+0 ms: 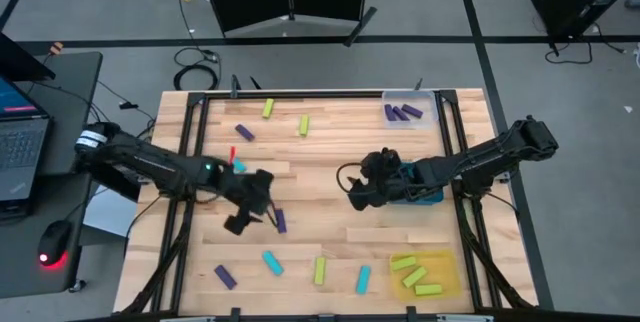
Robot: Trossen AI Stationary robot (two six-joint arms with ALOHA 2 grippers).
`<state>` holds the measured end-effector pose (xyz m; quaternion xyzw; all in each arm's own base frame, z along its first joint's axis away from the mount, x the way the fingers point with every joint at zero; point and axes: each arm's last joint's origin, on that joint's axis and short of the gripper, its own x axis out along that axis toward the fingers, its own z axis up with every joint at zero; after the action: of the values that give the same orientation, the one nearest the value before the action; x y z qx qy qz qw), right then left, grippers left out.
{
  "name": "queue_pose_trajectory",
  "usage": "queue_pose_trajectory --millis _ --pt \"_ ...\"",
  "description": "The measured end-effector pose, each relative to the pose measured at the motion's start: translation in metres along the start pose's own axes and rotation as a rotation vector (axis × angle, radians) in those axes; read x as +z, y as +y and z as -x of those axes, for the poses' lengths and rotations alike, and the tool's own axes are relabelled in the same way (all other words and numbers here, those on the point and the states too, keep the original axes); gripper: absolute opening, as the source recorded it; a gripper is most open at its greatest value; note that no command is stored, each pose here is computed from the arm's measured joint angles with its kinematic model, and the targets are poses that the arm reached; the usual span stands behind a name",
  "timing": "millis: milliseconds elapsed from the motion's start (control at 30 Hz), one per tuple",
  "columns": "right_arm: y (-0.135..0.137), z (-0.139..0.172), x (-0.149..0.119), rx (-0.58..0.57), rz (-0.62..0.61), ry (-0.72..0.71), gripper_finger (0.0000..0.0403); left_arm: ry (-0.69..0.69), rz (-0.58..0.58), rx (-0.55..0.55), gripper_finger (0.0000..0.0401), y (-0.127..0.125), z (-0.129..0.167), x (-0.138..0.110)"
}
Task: Sort blocks
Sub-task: Put the purple block into the transparent bin
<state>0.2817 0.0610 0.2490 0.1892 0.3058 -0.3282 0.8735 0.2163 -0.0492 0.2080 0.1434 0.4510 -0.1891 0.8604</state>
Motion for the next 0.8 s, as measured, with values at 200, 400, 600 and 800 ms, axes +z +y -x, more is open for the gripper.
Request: queue_pose_trajectory --millis 200,400,600,800 --pt "0.010 0.002 0.008 0.094 0.036 -0.061 0.0288 0.054 -0.135 0.057 0.0284 -0.014 -0.038 0.011" --pt "0.015 0.012 0.010 0.195 0.029 -0.055 0.0289 0.158 -0.244 0.035 0.0284 -0.014 -0.064 0.013" --pt "0.022 0.021 0.006 0.252 0.024 -0.067 0.0286 0.196 -0.304 0.029 0.0284 -0.008 -0.084 0.017" --pt "0.025 0.028 0.005 0.288 0.025 -0.075 0.0280 0.225 -0.335 -0.015 0.0284 -0.001 -0.100 0.020"
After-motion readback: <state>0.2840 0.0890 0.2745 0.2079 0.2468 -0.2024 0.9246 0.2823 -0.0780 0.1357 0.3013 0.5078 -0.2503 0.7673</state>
